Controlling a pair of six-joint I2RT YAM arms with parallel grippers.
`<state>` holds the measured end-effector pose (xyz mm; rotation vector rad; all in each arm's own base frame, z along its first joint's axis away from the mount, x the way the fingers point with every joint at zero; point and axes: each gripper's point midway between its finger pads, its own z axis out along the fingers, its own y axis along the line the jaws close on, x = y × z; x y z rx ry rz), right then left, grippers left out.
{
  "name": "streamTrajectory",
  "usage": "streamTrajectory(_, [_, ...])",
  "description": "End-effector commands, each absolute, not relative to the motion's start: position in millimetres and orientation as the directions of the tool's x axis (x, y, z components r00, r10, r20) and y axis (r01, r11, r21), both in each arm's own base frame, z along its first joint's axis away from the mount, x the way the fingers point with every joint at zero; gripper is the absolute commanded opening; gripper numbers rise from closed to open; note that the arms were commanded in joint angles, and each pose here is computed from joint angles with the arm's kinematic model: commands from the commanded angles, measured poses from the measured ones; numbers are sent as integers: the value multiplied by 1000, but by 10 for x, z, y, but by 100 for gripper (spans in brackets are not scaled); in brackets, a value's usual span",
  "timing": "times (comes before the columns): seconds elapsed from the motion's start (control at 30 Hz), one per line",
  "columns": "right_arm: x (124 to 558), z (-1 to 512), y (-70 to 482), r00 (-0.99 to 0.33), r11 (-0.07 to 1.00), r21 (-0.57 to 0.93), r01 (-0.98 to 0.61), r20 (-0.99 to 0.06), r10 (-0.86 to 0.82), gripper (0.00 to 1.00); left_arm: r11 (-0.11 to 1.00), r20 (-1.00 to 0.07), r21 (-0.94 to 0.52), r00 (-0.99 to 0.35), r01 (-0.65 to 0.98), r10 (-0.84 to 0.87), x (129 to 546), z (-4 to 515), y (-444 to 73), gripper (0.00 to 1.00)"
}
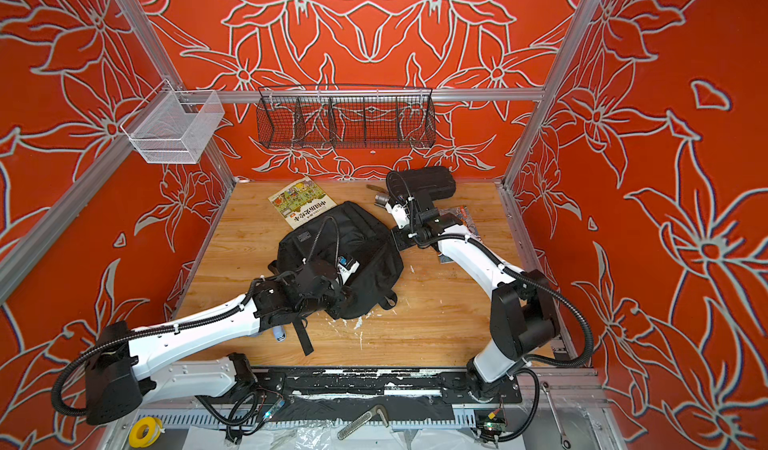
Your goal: Pack the student bag
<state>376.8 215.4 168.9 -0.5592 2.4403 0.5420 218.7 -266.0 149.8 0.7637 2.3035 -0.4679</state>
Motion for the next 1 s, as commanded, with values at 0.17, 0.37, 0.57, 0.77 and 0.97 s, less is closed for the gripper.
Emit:
streamTrajectory(0.17, [4548,1489,1865,-734,895,90,-437,-611,-297,0,664,-623,-63,-549,745,557,1842,1390,-2761,0])
streamTrajectory(0.37, [4917,1334,2044,-709,874,102,-475,-632,-311,0,602,-654,-42,-478,797,587,1763,1537,-2866,0])
streamTrajectory(0.57, [5181,1343,2290,-675,838,160,-522,-678,-291,0,575,-651,-32,-453,818,609,1710,1515,-3065,0])
streamTrajectory(0.77, [5234,1418,2448,-660,797,212,-566,-695,-284,0,663,-671,-15,-499,748,548,1856,1501,-3063,0])
streamTrajectory(0.97, [5027,1753,2311,-648,809,175,-561,-701,-298,28,778,-715,-29,-557,628,423,2211,1736,-3061,21])
